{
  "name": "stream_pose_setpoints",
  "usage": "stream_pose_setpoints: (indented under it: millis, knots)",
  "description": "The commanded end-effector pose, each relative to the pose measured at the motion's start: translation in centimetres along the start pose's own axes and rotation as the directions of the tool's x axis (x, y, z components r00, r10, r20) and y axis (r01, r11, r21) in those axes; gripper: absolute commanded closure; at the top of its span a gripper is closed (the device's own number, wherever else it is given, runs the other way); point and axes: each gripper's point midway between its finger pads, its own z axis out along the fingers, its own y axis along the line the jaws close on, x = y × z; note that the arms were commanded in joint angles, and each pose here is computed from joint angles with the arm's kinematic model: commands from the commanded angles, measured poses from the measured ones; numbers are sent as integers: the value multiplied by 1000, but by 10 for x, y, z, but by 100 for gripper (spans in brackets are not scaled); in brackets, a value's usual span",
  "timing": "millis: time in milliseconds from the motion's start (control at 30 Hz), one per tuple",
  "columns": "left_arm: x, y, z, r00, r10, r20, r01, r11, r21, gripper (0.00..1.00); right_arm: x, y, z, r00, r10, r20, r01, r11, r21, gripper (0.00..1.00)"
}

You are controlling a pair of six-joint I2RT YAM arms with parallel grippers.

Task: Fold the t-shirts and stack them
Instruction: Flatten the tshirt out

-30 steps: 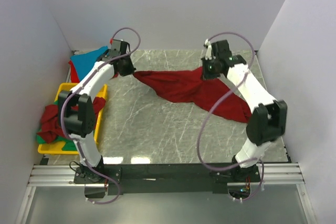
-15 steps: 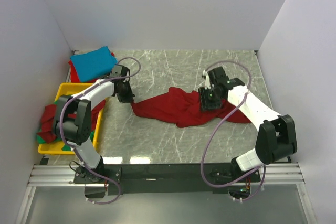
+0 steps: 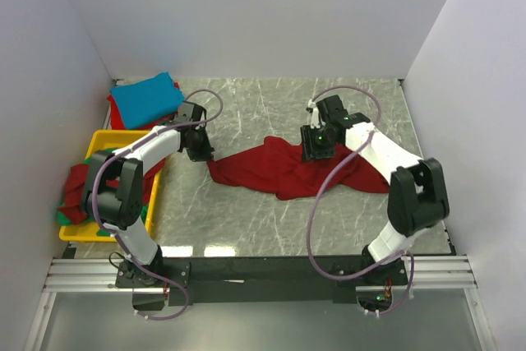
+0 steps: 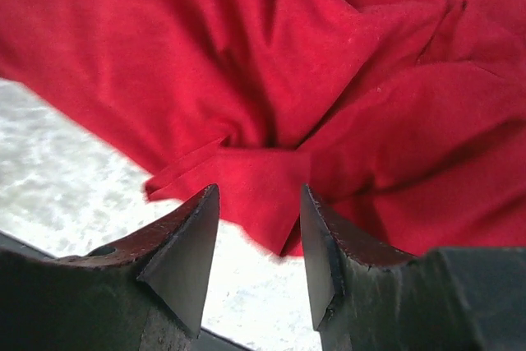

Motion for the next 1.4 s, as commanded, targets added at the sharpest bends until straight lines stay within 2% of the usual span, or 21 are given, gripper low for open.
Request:
stream_pose_setpoints:
  millis: [0, 533, 833, 1100, 1167, 1367]
  knots:
    - [-6, -11, -16, 999, 5, 44, -6, 999, 42, 99, -9, -9, 16, 1000, -2, 14, 2, 1000, 15, 48]
    - [-10, -15, -17, 999, -6, 54, 3, 999, 54, 99, 13, -12, 35, 995, 38, -95, -45, 997, -67, 49]
    - [-12, -13, -16, 998, 11, 55, -13, 999, 40, 99, 18, -13, 44, 990, 49, -129, -59, 996, -72, 53]
    - [-13, -14, -16, 998, 9, 57, -12, 999, 40, 99, 7, -19, 37, 994, 56, -94, -59, 998, -27, 79]
    - [-13, -15, -17, 998, 8, 55, -10, 999, 44, 99, -3, -20, 28, 996, 59, -67, -60, 998, -9, 89]
    - [-33, -33, -19, 997, 0, 79, -6, 997, 79, 99, -41, -24, -6, 996, 77, 36, -78, 997, 25, 92]
